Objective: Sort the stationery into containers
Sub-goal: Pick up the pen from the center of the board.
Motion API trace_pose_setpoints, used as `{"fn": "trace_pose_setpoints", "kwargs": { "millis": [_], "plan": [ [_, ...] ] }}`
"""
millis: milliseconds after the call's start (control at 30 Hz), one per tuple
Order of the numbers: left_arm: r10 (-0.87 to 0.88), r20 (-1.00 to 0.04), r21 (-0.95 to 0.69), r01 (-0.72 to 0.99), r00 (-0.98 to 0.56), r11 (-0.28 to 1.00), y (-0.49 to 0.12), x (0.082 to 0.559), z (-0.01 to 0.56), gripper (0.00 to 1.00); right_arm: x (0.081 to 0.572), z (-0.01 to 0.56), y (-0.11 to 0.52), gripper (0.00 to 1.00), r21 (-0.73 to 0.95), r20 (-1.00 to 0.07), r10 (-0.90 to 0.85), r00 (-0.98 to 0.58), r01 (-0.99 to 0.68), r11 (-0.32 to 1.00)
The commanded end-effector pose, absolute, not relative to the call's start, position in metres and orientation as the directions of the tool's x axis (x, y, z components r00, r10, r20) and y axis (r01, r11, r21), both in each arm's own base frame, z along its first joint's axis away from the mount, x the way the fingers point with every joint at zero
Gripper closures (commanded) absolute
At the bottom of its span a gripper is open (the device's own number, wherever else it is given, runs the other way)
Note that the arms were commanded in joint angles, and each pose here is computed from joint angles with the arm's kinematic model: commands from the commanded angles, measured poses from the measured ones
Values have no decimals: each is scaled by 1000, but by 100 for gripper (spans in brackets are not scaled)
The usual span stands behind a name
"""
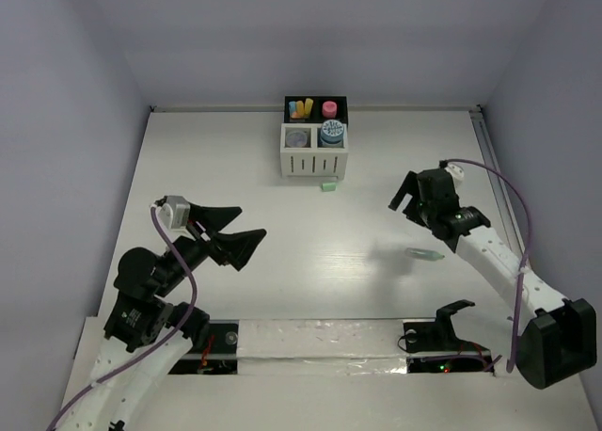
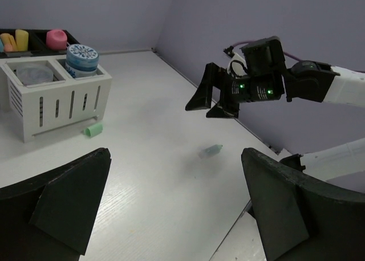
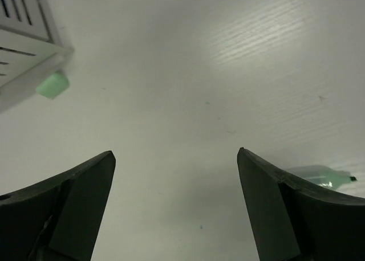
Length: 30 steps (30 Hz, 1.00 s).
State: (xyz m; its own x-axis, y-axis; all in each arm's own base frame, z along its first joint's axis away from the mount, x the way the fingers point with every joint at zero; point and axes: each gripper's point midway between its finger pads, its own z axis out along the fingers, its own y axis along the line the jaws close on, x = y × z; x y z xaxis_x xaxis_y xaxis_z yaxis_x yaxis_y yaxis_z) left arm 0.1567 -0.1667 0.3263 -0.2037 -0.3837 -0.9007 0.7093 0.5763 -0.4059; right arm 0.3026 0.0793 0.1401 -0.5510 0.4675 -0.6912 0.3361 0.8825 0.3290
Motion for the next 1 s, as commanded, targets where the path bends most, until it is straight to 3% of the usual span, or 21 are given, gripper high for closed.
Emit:
{"fn": "trace_pose_setpoints", "kwargs": {
  "millis": [0, 200, 567, 833, 967],
  "plan": [
    [-403, -905, -362, 747, -139, 557, -165, 148, 344, 1, 267, 111, 54, 0, 278, -593, 544, -594, 484, 830],
    [-407, -904, -364, 725, -126, 584, -157, 143, 342, 1, 237, 63, 32, 0, 300, -436, 702, -564, 644, 704],
    [-422, -901, -352, 739, -102, 574, -153, 134, 350, 1, 228, 50, 10, 3, 249, -426, 751, -504, 733, 633],
    [-425, -900, -355, 735, -101, 577, -152, 134, 349, 1, 260, 33, 20, 16, 299, -400, 774, -490, 729, 616],
    [-421, -900, -362, 731, -113, 578, -154, 137, 346, 1, 270, 26, 22, 27, 290, -397, 761, -513, 717, 634]
  ]
}}
